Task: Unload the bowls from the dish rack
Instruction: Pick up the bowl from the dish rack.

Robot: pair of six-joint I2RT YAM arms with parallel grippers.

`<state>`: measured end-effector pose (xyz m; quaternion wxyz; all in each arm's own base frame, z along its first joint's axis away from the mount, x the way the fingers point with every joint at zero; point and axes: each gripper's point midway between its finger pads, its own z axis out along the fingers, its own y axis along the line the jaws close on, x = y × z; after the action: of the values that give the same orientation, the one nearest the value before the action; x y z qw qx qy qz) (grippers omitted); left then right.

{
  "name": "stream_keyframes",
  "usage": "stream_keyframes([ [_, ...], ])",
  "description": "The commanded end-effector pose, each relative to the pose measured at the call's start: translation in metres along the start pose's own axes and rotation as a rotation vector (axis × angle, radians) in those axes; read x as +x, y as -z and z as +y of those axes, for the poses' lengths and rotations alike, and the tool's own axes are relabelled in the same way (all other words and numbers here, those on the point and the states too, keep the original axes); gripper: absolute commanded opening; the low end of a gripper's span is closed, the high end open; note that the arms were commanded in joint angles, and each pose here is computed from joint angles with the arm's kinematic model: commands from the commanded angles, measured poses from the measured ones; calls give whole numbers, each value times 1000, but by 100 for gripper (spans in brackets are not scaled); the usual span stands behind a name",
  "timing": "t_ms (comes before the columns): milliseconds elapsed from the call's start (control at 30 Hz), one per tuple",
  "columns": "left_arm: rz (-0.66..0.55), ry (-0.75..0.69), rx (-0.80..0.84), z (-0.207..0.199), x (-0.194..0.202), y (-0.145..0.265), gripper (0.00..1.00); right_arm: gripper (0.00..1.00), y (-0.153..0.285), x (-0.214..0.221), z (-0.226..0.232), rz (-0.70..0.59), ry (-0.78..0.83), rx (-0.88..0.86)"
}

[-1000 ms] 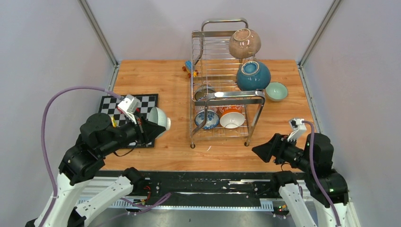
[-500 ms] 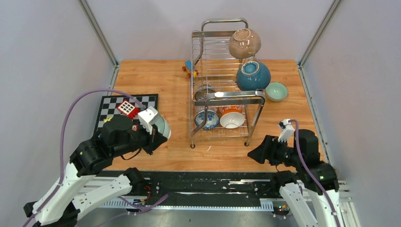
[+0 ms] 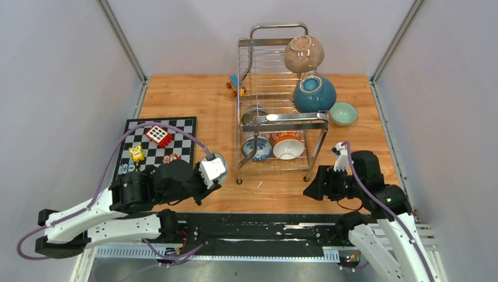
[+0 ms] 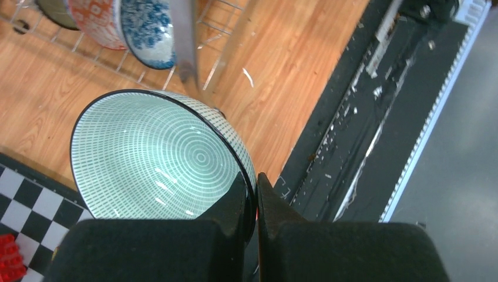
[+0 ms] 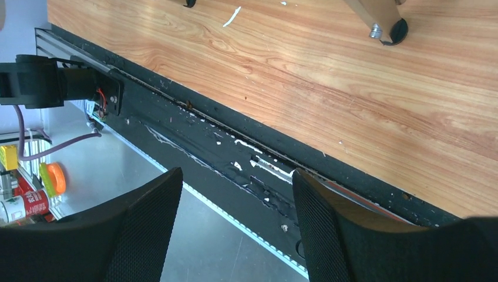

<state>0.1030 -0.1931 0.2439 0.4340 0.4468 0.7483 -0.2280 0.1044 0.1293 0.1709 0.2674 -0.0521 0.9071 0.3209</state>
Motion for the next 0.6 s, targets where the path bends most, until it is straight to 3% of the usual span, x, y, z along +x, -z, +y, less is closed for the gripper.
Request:
stream_keyframes([
  [0, -53, -105, -9, -5, -4, -2, 0, 71, -4, -1, -3, -3, 45, 18],
  [233, -40, -195, 40, -27, 6, -10, 0, 71, -2, -10, -3, -113, 45, 16],
  [567, 17, -474, 139, -85, 8, -28, 0, 72, 14, -1, 13, -49, 88, -41],
])
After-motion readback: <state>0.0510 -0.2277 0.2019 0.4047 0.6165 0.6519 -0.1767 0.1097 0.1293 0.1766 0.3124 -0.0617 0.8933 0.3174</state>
